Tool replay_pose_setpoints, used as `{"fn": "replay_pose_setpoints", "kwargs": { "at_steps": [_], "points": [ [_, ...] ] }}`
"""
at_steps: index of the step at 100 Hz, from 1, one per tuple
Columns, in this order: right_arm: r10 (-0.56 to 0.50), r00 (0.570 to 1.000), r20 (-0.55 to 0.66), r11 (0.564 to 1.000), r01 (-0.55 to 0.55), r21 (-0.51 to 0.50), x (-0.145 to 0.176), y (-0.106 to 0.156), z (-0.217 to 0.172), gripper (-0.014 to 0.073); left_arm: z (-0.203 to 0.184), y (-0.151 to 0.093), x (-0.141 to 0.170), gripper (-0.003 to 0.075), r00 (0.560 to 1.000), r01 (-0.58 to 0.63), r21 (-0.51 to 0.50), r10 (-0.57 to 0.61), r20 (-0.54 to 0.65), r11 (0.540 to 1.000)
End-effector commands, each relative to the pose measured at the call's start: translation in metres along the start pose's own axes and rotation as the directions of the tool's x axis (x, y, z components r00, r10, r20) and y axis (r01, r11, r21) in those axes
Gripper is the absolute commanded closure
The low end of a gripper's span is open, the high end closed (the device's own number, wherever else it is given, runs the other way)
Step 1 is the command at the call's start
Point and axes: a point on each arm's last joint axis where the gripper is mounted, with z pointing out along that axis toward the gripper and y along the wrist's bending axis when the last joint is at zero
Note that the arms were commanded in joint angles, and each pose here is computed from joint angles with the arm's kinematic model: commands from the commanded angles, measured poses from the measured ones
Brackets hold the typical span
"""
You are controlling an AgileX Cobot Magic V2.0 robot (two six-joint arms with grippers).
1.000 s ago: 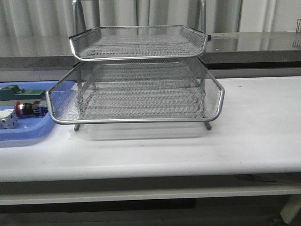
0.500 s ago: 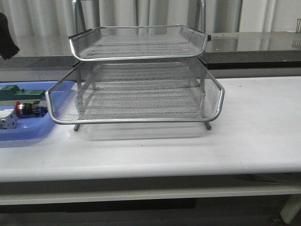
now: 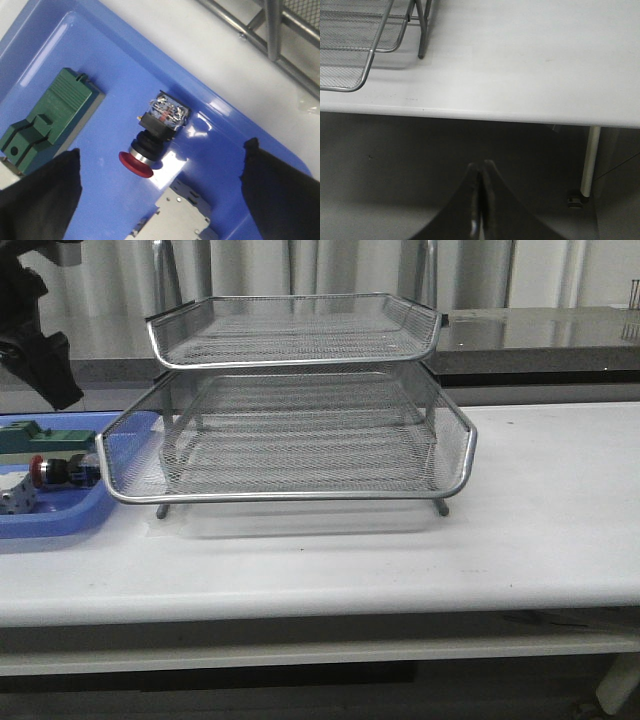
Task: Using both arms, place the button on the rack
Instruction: 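Lower the left gripper into the blue tray and grasp the red button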
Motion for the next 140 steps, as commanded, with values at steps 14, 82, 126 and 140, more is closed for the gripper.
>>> {"fn": "replay_pose_setpoints", "kwargs": {
  "at_steps": [14, 82, 126, 140],
  "points": [
    [-0.008, 0.996, 0.090, 1.000, 0.008, 0.007, -0.013, -0.001, -0.007, 0.0666, -0.008, 0.016, -0.016, 0.0093, 0.998, -0.044, -0.089, 0.047, 0.030, 0.995],
    [-0.008, 0.996, 0.089, 1.000, 0.008, 0.007, -0.013, -0.001, -0.007, 0.0666, 0.047, 0.020, -0.010, 0.0093, 0.997, -0.077, -0.091, 0.078, 0.010, 0.993],
    [-0.008, 0.996, 0.088, 1.000, 0.008, 0.007, -0.013, -0.001, -0.007, 0.0666, 0.078, 0.016, -0.001, 0.0105, 0.997, -0.077, -0.053, 0.076, -0.025, 0.996],
    [-0.008, 0.996, 0.088, 1.000, 0.008, 0.007, -0.013, -0.001, -0.007, 0.0666, 0.078, 0.017, -0.002, 0.0178, 0.997, -0.077, -0.056, 0.076, -0.022, 0.995]
  ]
}}
